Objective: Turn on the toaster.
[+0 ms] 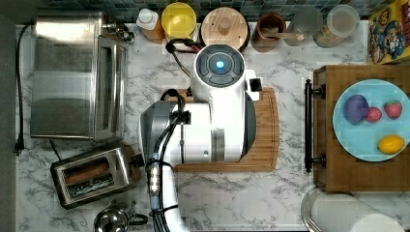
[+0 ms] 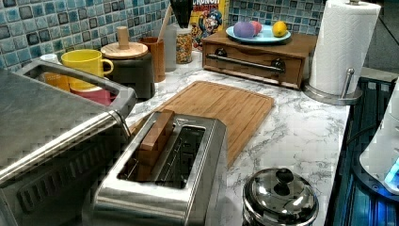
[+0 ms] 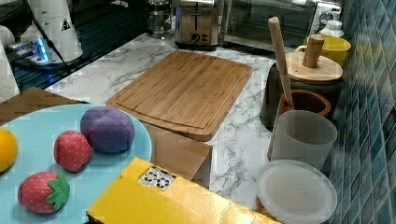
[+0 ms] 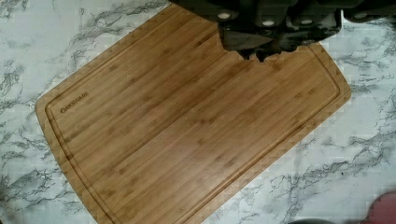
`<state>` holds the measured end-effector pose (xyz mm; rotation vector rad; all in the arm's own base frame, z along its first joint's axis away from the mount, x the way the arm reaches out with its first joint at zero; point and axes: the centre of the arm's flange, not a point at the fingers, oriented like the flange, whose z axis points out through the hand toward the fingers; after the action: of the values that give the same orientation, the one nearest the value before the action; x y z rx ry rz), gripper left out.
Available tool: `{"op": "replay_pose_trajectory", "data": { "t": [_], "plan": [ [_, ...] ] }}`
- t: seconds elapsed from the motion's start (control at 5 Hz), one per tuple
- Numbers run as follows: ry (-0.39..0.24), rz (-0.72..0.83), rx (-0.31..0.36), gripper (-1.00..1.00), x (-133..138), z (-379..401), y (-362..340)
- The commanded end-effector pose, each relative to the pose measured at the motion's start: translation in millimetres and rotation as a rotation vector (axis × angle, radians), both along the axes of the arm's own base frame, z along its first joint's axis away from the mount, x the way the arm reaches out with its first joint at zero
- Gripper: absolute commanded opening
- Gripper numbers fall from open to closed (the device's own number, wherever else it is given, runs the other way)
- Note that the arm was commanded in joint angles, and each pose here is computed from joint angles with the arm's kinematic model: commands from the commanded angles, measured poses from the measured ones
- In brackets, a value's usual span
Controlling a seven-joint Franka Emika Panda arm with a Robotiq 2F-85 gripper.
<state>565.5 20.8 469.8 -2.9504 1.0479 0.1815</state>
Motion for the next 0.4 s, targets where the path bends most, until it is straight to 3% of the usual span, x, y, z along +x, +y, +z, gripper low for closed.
{"op": "replay_pose_trajectory", "data": {
  "t": [0.2, 0.4],
  "plan": [
    [-0.004, 0.024, 0.002, -1.0, 0.2, 0.2, 2.9],
    [-0.044, 0.223, 0.08, -1.0, -21.4, -16.5, 27.9]
  ]
}}
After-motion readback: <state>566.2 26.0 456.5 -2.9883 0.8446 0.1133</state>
